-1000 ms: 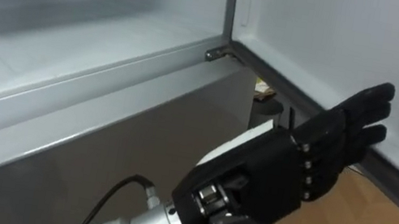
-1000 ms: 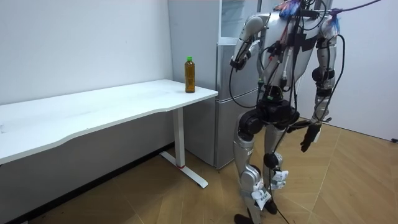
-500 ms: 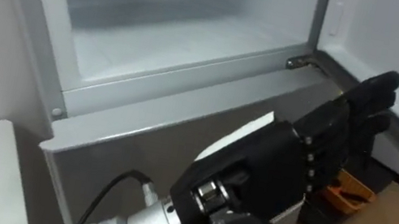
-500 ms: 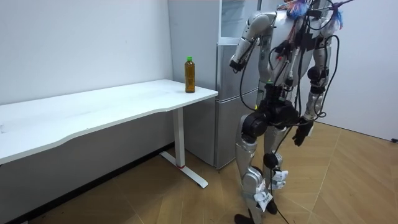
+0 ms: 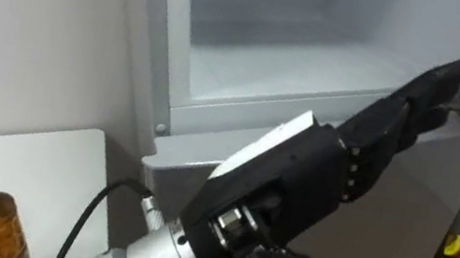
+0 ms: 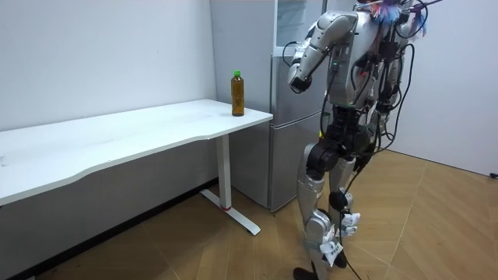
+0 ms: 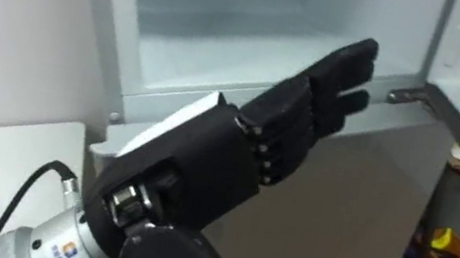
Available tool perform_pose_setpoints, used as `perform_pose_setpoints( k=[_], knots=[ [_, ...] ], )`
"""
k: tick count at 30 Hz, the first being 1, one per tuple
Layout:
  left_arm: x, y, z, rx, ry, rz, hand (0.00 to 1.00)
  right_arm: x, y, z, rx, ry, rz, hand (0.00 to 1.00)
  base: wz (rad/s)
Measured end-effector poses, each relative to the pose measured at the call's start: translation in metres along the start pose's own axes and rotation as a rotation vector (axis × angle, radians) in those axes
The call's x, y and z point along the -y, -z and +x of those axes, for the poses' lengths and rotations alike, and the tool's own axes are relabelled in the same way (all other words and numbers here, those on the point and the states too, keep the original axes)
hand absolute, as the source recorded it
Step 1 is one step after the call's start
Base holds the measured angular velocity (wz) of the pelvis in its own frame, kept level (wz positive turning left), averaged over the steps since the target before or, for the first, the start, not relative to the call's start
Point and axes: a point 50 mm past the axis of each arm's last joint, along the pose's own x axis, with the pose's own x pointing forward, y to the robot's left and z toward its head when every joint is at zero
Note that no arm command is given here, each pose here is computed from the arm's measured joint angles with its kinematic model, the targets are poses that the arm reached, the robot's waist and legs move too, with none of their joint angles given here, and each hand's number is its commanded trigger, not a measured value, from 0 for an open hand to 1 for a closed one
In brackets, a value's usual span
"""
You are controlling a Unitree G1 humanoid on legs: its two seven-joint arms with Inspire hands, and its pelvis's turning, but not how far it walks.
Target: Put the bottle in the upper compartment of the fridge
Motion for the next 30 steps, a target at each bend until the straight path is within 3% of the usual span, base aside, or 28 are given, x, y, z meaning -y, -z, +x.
perform_pose_setpoints(
  k=[8,16,20,23,27,30],
  knots=[
    [-0.013,-0.02,-0.018,0.058,-0.147,0.109,0.0,-0.003,0.002,0.0,0.0,-0.009,-0.02,0.0,0.21],
    [-0.04,-0.038,-0.051,0.079,-0.459,0.278,0.0,-0.007,0.007,0.0,0.004,-0.022,-0.03,0.0,0.15],
    [-0.046,-0.056,-0.061,0.145,-0.539,0.364,0.0,-0.006,0.011,-0.001,0.005,-0.016,-0.001,0.0,0.18],
    [-0.054,-0.066,-0.077,0.177,-0.632,0.423,0.0,-0.003,0.016,-0.003,0.002,-0.008,0.007,0.0,0.09],
    [-0.059,-0.06,-0.115,0.081,-0.813,0.452,0.0,0.001,0.026,-0.006,-0.001,0.009,0.063,0.0,0.1],
    [-0.062,-0.059,-0.132,0.037,-0.909,0.471,0.0,0.0,0.024,-0.005,0.005,0.006,0.067,0.0,0.15]
  ],
)
